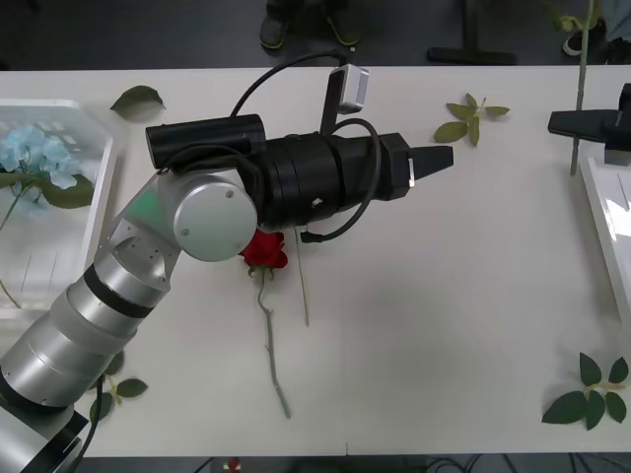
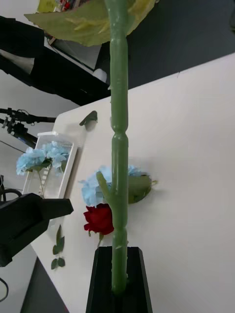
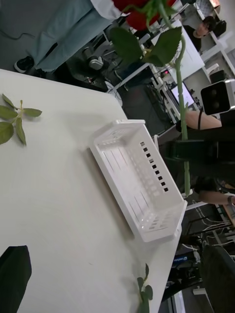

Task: Place the red flowers into the right box and the blue flowers into the left box. If a person shows an open palm, hand one flower to the person first, then continue sorting.

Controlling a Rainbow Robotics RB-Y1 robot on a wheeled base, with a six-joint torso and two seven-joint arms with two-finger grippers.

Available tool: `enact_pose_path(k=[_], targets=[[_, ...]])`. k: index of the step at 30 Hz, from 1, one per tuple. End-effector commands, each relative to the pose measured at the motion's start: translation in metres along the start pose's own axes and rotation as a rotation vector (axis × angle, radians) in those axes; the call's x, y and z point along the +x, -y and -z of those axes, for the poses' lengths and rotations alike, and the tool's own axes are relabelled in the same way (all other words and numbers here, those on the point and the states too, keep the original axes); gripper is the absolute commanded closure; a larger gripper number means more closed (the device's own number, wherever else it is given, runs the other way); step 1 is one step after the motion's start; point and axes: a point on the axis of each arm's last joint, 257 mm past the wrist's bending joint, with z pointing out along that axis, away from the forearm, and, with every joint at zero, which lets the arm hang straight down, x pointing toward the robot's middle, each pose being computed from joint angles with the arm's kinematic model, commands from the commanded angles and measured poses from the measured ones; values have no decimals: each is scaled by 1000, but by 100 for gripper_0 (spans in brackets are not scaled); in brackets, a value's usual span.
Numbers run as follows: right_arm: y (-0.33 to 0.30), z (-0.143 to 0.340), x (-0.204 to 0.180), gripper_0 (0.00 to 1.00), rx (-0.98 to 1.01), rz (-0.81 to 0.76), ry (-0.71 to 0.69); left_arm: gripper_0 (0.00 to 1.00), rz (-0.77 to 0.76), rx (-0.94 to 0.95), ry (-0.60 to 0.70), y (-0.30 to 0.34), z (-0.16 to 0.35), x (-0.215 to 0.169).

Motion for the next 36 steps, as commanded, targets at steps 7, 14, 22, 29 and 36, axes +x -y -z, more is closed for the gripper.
enact_pose_path(k=[7,14,22,29,36], targets=[[59,42,6,100,257,85,-120,0,-77,-32,-36,-2,15,-39],[120,126,24,100,439,-33,-223,0,-104,-220,-259,-53,60,-32],[175,225,27,100,751,-45,-316,0,7,-591,-502,-130,137,11],[216,280,38,100,969,-35,-384,0,67,-770,-553,-165,174,53],[266,301,62,100,1108,4,-420,0,130,-819,-576,-177,189,94]])
